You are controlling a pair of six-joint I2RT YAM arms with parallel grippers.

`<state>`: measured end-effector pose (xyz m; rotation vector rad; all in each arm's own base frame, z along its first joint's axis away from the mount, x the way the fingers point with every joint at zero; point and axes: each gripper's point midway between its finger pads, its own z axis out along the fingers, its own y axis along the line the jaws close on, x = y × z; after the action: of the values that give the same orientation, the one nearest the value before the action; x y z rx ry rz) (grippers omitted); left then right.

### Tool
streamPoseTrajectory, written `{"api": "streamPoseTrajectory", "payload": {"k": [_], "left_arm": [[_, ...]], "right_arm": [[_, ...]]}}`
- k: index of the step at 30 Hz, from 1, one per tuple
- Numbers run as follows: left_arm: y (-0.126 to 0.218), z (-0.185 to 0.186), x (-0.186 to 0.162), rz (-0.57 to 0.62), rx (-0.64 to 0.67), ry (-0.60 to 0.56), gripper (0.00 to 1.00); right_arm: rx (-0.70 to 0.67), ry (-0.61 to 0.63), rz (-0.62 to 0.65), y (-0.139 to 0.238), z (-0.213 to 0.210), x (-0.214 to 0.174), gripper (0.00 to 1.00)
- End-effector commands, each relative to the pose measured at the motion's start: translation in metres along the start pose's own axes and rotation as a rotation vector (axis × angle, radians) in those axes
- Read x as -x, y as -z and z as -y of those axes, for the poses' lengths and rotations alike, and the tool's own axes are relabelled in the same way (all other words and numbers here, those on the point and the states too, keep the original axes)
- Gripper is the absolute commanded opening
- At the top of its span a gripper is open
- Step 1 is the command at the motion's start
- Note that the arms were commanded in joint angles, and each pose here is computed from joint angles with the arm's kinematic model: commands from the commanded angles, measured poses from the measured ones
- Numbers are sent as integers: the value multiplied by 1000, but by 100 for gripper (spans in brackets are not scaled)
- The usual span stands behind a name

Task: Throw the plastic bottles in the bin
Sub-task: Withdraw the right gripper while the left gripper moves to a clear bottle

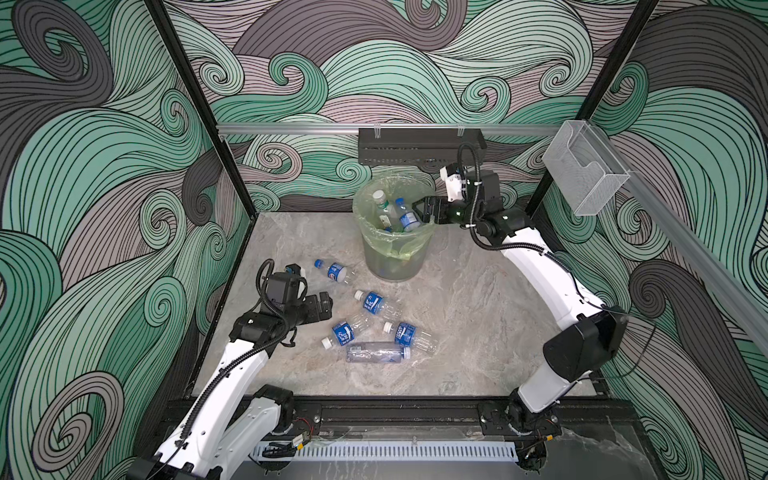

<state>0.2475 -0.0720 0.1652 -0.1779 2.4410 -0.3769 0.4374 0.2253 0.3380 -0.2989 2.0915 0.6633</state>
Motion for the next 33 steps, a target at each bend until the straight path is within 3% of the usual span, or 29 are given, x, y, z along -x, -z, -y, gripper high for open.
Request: {"api": "streamPoseTrajectory", "payload": {"k": [1, 10, 17, 23, 33], "left_arm": [[6, 10, 4, 2, -56, -27, 99], [-9, 21, -4, -106, -55, -117, 99], [-6, 43, -17, -170, -81, -401, 98], [-17, 54, -27, -201, -104, -567, 97], [-52, 77, -39, -283, -74, -646, 95]], "right_arm": [[8, 56, 112, 54, -12, 16, 100], [-122, 14, 73, 108, 26, -75, 100], [-194, -106, -8, 112, 59, -143, 100], [-207, -152, -11, 107, 68, -158, 100], [-215, -162, -33, 97, 75, -165, 100]]}}
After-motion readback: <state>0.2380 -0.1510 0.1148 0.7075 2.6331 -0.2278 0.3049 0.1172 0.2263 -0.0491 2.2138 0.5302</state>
